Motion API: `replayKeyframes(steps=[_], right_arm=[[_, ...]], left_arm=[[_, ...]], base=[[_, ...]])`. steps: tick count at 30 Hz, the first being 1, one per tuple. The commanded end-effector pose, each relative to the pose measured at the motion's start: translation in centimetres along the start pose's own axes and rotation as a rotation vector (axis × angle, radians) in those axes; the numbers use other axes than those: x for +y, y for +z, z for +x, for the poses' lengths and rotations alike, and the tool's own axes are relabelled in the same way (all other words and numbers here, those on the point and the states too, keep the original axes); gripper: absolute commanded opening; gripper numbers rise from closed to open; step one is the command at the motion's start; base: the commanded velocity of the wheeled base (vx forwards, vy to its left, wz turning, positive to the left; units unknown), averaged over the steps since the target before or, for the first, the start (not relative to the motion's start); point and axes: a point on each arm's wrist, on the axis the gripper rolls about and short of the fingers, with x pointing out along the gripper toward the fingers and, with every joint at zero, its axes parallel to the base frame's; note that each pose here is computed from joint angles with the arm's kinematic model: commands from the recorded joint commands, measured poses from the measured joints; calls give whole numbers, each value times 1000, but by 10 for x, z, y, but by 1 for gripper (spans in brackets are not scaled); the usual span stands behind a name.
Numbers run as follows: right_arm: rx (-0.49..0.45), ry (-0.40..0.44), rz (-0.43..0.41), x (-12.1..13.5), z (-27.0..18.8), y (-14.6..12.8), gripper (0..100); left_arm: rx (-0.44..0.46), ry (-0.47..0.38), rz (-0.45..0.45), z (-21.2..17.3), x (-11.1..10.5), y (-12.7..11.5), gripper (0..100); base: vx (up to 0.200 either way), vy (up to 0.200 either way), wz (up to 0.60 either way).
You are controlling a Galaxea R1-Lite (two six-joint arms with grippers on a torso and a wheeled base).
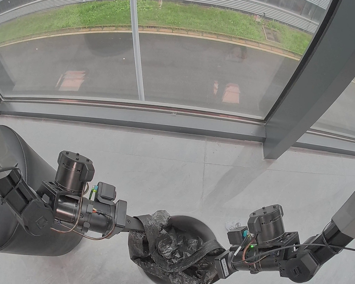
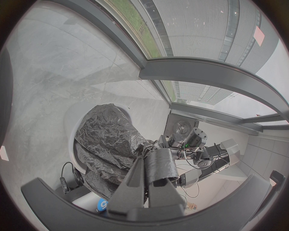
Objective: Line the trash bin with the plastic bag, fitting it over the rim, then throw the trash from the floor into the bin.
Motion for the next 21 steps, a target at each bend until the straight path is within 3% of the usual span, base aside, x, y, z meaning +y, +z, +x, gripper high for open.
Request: replayKeyframes(steps=[1, 8, 14, 21], right_arm=[[1, -11, 16, -9, 9, 2, 0], [17, -5, 13, -5, 5, -3, 0], [69, -4, 13, -2, -5, -21, 0], [94, -5, 5, 0, -11, -36, 0]], left_arm=[[-1, 12, -10, 6, 8, 4, 0], [-12, 24, -20, 5, 16, 4, 0], [28, 44, -48, 3, 18, -14, 0], [42, 126, -47, 13, 17, -38, 0]], base=[[0, 0, 0], [0, 0, 0], [0, 0, 0], [0, 0, 0]])
